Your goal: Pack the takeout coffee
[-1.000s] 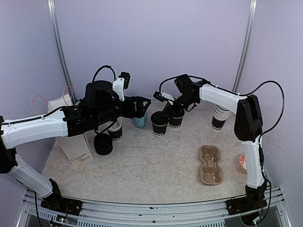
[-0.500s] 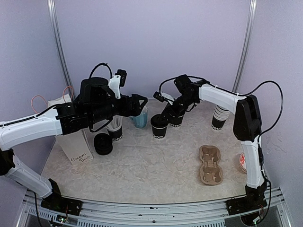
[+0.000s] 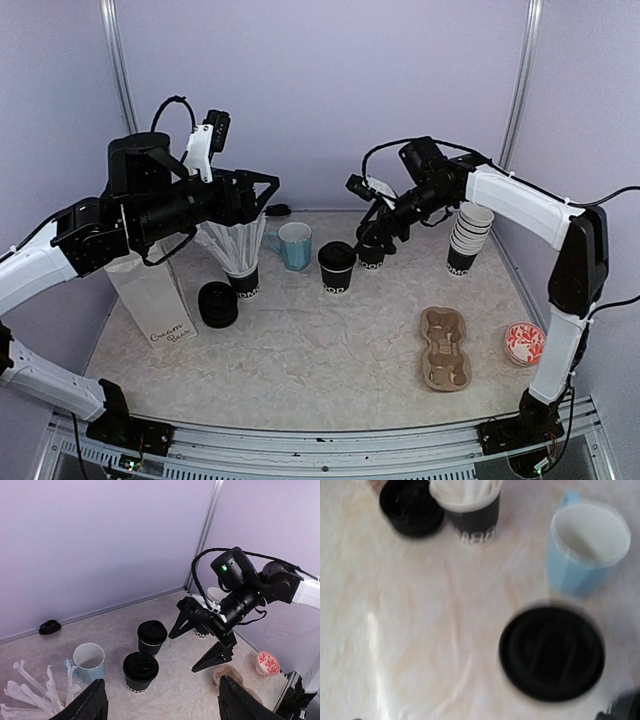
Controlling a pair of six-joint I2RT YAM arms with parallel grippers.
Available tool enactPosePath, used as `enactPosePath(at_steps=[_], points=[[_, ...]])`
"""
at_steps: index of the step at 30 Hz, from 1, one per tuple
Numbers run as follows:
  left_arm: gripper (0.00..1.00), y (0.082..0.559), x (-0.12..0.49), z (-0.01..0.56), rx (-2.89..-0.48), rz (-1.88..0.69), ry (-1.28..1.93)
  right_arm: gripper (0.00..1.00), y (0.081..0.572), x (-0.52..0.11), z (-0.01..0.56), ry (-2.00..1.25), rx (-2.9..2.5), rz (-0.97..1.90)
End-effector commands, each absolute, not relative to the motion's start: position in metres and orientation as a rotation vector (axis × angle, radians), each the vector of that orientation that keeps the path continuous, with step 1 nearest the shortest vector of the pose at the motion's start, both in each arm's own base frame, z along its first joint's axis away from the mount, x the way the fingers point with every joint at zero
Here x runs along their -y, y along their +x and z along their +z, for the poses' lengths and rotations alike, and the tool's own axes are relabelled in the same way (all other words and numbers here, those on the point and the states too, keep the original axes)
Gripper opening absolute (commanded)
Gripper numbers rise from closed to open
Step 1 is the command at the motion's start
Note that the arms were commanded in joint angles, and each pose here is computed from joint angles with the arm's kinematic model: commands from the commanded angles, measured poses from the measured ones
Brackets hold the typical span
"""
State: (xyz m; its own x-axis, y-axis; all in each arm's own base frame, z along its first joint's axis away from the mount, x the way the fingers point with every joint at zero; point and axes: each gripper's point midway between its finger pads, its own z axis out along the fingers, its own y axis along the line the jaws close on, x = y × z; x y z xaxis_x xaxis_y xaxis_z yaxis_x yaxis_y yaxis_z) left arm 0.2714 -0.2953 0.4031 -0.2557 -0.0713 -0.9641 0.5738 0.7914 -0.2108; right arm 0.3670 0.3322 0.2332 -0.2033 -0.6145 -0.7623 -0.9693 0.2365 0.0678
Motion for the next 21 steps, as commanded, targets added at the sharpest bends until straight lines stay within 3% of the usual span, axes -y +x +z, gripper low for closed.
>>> enactPosePath(at_steps=[1,6,10,12,17,21], points=[[0.73,0.237,0.341,0.406,-1.638,-0.725,0.696,0.97,0.341,-0.285,0.228,-1.479,-1.943,0.610],[0.71,0.223,0.392,0.380,-1.640,-0.788,0.891,0.88,0.300,-0.233,0.191,-1.519,-2.043,0.537],[0.64,0.216,0.425,0.357,-1.648,-0.884,0.983,0.75,0.265,-0.198,0.153,-1.569,-2.133,0.449],[0.61,0.216,0.434,0.350,-1.655,-0.905,0.997,0.61,0.255,-0.184,0.137,-1.585,-2.179,0.410],[0.56,0.219,0.453,0.328,-1.704,-0.922,1.034,0.04,0.245,-0.157,0.090,-1.626,-2.291,0.277],[0.58,0.218,0.461,0.321,-1.720,-0.933,1.039,0.00,0.257,-0.141,0.064,-1.604,-2.355,0.141]])
